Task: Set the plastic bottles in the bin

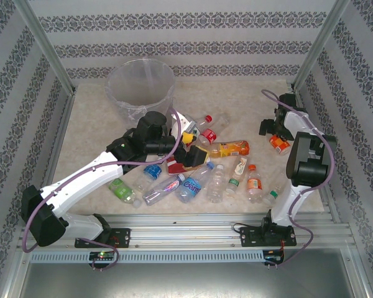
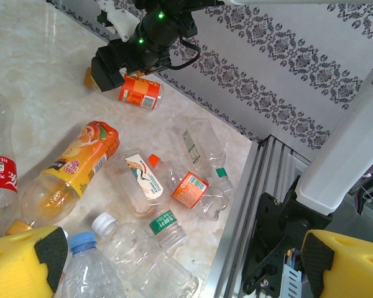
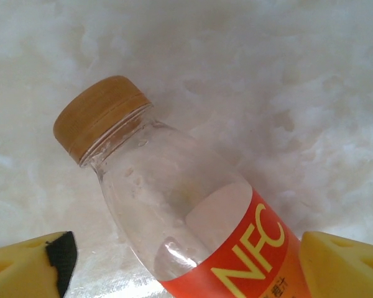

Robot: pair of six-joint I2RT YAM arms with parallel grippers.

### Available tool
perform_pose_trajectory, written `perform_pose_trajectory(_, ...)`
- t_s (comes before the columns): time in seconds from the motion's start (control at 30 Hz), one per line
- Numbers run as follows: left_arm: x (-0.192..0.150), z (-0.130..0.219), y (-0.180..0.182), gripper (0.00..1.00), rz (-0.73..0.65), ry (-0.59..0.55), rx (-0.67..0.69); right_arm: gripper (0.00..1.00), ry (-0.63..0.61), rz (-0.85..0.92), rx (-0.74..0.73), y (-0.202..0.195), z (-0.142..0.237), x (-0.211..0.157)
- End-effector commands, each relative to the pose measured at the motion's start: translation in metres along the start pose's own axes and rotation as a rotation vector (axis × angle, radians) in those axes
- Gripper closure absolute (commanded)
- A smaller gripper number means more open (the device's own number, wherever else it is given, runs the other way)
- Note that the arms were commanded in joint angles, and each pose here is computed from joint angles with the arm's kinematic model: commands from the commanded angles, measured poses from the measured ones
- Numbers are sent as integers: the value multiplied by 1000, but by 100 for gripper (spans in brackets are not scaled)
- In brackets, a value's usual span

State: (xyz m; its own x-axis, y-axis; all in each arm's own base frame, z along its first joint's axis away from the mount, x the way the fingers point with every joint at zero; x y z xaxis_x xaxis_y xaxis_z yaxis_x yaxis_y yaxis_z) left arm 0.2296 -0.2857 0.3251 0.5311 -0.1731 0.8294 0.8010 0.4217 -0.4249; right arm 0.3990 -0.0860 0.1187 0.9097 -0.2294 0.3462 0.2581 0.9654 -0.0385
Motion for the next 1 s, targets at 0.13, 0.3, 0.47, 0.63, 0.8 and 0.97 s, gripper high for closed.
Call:
perform_pose_trajectory(0.13, 5, 0, -8, 3, -29, 0, -16, 18, 43, 19, 5, 16, -5, -12)
perform_pose_trajectory(0.3, 5, 0, -9, 3, -29, 1, -17, 21, 61, 34, 11, 21, -9, -16)
perform_pose_trajectory(0.47, 4, -1, -8, 3, -28, 5, -17, 26, 81, 37, -12, 21, -13, -19)
perform_pose_trajectory(0.63, 3, -4, -8, 3, -17, 14, -22, 27, 97, 29, -17, 21, -16, -22)
perform_pose_trajectory(0.8, 2, -4, -8, 3, -20, 15, -21, 27, 107, 21, -17, 21, -19, -25)
perform_pose_trajectory(0.97, 1, -5, -7, 3, -20, 19, -20, 33, 111, 18, -9, 22, -21, -26)
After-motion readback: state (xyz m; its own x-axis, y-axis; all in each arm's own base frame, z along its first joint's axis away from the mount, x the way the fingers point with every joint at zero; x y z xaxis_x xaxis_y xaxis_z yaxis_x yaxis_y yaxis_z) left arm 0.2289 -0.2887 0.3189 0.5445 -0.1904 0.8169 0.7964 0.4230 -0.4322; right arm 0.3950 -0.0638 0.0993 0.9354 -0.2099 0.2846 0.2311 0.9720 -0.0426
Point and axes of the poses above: each hand's point on the last joint's axis, 136 mm out from that joint toward the fingers, its own z axis back along the fingers, its own y axis along the line the jaws close on, x = y × z, the point moved 6 cm from there along z, back along the fingers, and after that the axes turned 2 degrees about z, right-handed, at the moved point
